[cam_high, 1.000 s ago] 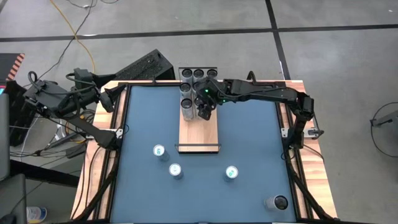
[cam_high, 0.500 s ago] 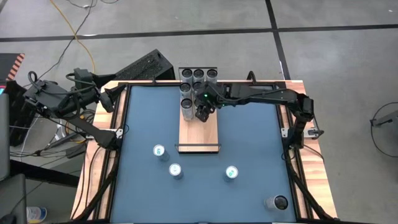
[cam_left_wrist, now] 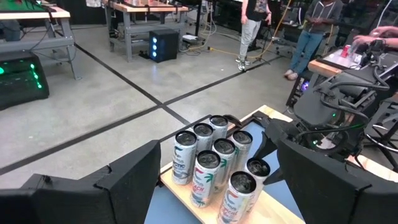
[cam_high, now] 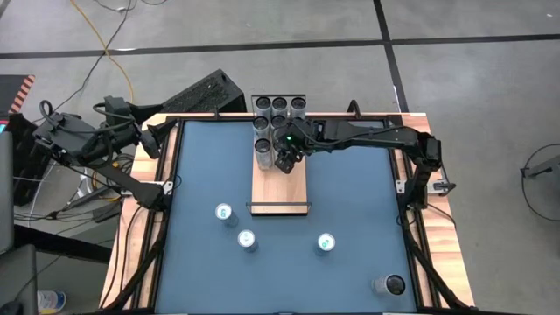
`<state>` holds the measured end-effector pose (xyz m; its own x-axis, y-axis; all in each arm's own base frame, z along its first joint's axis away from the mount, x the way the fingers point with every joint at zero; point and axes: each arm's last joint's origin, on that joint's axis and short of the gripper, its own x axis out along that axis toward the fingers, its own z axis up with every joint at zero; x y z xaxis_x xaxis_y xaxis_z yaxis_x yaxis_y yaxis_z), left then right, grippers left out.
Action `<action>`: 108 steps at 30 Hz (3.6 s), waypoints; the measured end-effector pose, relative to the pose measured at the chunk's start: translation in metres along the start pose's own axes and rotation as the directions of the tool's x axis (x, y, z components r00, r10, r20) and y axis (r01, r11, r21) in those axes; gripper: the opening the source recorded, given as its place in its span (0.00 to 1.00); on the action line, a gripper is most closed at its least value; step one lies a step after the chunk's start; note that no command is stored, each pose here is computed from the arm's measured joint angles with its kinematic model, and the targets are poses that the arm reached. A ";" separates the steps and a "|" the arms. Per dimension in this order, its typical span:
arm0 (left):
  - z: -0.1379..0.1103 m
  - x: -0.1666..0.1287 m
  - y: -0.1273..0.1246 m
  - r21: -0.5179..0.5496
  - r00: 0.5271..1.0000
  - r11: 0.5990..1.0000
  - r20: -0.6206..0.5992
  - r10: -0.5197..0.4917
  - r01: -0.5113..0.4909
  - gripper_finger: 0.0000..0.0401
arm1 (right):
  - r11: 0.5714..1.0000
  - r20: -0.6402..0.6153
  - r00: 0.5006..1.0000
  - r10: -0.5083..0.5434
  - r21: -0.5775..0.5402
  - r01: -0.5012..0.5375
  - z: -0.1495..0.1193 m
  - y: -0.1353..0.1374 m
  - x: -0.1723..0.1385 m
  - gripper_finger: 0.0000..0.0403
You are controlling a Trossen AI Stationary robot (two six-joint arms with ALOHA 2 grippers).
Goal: Place canned beverage on shelf
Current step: Put the left white-yellow soda can on the shelf, then put the white-yellow soda can on the shelf
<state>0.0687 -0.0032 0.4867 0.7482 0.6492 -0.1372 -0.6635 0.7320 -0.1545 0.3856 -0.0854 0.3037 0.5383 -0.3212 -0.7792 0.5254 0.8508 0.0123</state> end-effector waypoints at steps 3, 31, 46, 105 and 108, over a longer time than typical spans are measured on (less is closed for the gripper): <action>0.000 0.000 0.000 0.000 1.000 1.000 0.000 0.000 0.000 0.77 | 1.000 0.000 1.000 0.000 -0.019 0.000 0.000 0.000 0.000 0.70; -0.001 0.000 0.001 0.006 1.000 1.000 -0.007 0.004 -0.004 0.77 | 0.996 -0.096 0.995 -0.001 -0.090 -0.007 -0.003 -0.006 -0.025 0.95; -0.001 0.000 0.001 0.014 1.000 1.000 -0.007 0.004 -0.004 0.77 | 0.971 -0.542 0.840 -0.002 0.201 0.132 -0.079 0.032 -0.124 0.94; -0.006 0.004 -0.014 -0.077 0.983 0.987 -0.105 -0.152 0.144 0.77 | 0.719 -0.740 0.672 -0.021 0.456 0.525 -0.284 0.191 -0.230 0.94; -0.007 0.005 -0.015 -0.074 0.983 0.987 -0.107 -0.151 0.143 0.77 | 0.717 -0.740 0.672 -0.019 0.458 0.526 -0.284 0.191 -0.230 0.94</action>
<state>0.0825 -0.0127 0.4820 0.8352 0.5055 -0.2163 -0.5476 0.8003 -0.2441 0.1755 0.2687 0.3073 -0.1363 0.0755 -0.9878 0.9616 0.2501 -0.1135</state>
